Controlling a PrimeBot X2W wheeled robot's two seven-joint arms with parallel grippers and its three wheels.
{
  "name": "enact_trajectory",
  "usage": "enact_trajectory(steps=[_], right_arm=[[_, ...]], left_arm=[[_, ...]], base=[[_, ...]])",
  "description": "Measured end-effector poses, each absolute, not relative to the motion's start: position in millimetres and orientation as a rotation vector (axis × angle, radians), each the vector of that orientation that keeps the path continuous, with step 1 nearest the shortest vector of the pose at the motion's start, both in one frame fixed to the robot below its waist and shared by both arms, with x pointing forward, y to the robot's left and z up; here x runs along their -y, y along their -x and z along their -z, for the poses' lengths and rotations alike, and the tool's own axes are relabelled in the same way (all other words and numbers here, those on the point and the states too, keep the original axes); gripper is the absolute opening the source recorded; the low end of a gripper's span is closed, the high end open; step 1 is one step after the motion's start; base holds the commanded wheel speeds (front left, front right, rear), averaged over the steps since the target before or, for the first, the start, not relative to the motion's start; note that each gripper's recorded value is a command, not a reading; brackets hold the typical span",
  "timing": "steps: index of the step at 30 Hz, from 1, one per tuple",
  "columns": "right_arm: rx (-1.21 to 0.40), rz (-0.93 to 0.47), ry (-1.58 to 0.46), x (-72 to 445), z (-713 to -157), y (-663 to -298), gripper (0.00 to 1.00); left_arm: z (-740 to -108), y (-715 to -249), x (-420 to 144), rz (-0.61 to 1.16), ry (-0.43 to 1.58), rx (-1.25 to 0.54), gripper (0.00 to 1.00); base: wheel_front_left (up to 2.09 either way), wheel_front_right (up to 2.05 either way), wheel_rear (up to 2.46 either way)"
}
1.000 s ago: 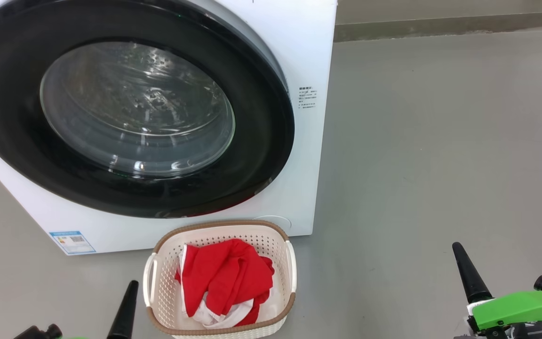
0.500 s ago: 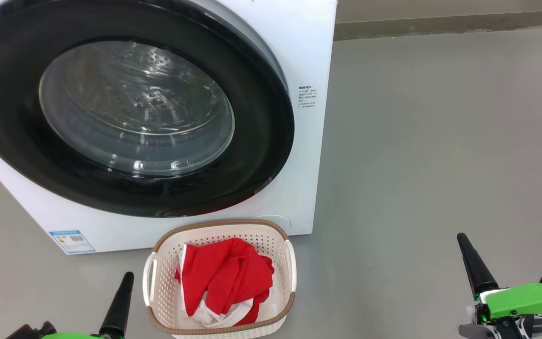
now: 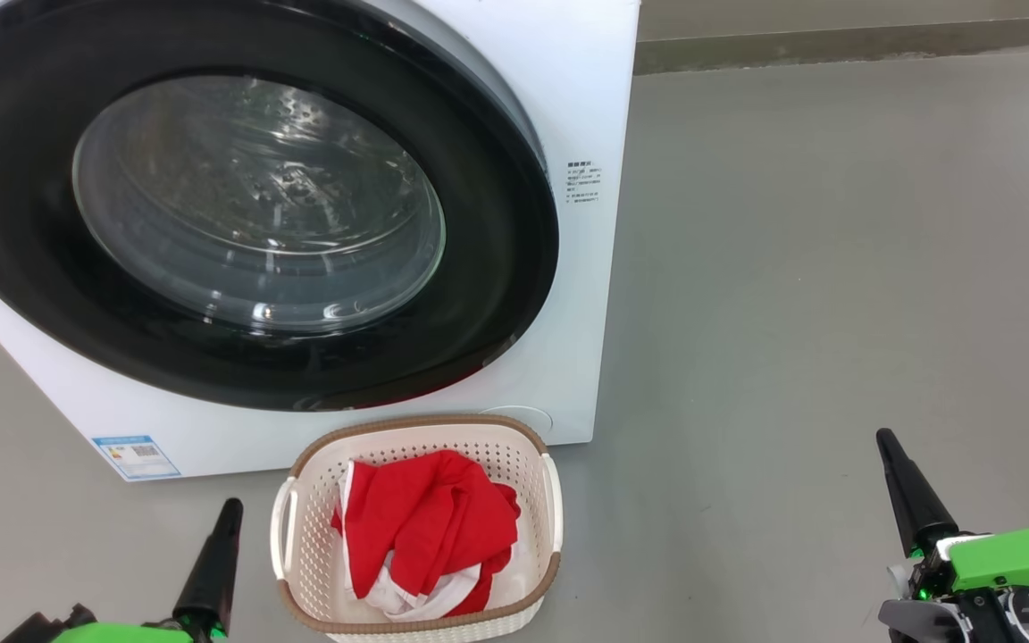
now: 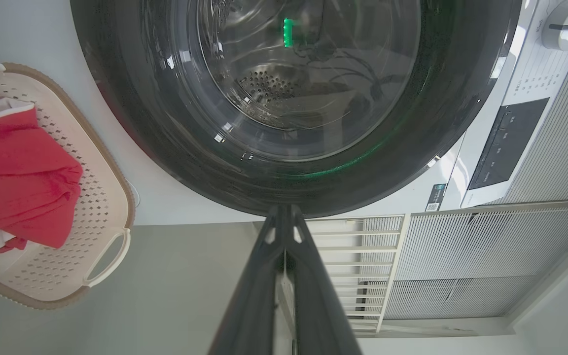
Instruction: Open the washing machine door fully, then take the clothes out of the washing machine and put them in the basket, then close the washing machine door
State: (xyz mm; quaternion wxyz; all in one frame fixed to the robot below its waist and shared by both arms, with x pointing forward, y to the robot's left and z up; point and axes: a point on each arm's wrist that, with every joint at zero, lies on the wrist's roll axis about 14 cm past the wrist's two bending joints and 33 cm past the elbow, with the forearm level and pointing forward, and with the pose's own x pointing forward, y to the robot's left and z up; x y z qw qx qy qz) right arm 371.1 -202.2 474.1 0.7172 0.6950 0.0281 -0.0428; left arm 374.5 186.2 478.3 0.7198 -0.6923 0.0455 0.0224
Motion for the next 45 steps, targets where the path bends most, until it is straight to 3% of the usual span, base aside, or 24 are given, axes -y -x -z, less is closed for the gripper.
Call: enact_trajectory(steps=[45], right_arm=[[-0.036,0.08,-1.585,205.8,-482.1,-375.9,0.0]], left_arm=[[-483.8,-378.1,-188.0,-0.036,1.57,-0.079,0.0]], base=[[0.0,0.0,0.0]])
